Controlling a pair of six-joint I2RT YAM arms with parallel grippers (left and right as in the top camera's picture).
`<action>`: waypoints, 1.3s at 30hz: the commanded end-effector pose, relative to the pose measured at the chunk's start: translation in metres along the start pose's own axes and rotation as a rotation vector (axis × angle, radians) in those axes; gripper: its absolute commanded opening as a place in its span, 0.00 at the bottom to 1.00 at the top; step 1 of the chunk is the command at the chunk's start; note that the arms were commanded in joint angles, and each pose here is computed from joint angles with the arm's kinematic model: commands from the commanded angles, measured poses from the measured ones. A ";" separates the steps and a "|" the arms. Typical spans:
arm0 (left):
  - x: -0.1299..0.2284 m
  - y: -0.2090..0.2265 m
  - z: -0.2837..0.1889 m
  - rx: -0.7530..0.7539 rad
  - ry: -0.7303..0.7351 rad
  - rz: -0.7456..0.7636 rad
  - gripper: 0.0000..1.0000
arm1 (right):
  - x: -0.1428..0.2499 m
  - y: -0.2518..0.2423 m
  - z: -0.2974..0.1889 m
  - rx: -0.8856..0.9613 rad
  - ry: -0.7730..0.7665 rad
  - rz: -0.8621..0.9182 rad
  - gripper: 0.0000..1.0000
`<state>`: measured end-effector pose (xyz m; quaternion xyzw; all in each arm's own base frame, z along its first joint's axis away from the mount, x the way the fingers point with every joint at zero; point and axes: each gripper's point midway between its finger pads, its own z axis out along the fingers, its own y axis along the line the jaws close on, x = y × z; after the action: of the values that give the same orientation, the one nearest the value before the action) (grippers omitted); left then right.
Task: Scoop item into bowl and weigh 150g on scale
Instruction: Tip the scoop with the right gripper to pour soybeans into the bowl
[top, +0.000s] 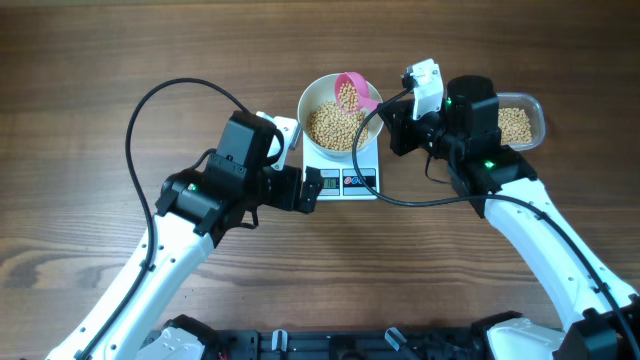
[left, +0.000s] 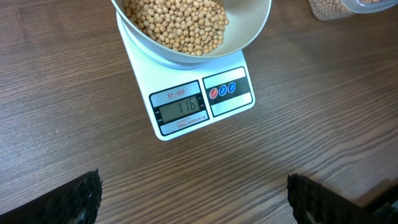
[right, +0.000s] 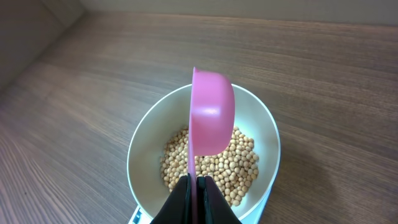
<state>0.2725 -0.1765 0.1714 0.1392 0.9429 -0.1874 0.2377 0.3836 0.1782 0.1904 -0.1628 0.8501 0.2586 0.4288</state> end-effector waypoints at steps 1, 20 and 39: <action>-0.001 -0.003 -0.003 0.010 -0.010 0.021 1.00 | -0.008 0.004 -0.001 -0.011 -0.018 0.004 0.04; -0.001 -0.003 -0.003 0.010 -0.010 0.021 1.00 | -0.007 0.008 -0.001 -0.035 -0.013 -0.178 0.04; -0.001 -0.003 -0.003 0.010 -0.010 0.021 1.00 | -0.001 0.010 0.000 -0.035 0.004 -0.369 0.04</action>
<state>0.2726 -0.1765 0.1715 0.1392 0.9428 -0.1874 0.2379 0.3785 0.1820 0.1874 -0.2908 0.8186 0.2029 0.4518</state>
